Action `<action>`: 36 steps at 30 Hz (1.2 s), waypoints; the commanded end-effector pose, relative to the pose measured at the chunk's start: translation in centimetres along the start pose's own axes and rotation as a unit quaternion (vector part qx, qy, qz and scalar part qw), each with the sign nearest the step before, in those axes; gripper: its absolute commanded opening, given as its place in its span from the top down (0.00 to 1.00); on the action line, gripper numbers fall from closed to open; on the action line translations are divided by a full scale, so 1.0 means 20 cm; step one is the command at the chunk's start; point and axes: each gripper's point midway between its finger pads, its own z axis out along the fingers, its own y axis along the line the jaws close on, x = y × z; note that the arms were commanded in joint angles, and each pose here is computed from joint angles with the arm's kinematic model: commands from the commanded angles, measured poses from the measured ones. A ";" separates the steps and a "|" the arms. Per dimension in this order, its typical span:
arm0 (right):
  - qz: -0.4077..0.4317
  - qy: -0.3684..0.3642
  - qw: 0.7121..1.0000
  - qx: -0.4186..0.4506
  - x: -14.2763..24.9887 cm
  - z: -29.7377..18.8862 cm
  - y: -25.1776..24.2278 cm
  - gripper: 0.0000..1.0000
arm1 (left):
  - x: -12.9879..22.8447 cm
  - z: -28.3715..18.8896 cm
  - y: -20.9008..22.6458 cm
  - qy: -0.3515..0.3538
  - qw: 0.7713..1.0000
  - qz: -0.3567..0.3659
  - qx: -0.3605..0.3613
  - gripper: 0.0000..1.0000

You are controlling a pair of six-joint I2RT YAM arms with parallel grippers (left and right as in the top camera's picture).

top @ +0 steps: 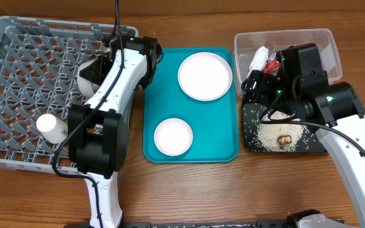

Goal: Sort waste into correct bins and load items into the dishwasher
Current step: 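Carry the grey-green bowl with the left gripper into the dish rack, then release the bowl in the rack and withdraw the left gripper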

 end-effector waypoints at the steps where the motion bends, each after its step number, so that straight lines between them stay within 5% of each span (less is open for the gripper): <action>1: 0.000 -0.015 1.000 -0.009 -0.03 -0.04 0.02 0.14 | -0.01 0.00 -0.03 -0.006 1.000 0.028 -0.012 0.96; 10: 0.000 -0.014 1.000 -0.008 -0.03 -0.04 0.02 0.14 | 0.02 0.02 0.02 0.000 0.997 0.078 -0.029 0.96; 36: 0.000 -0.016 1.000 -0.009 -0.04 -0.04 0.03 0.14 | 0.15 0.12 -0.01 0.039 0.996 0.073 -0.029 0.96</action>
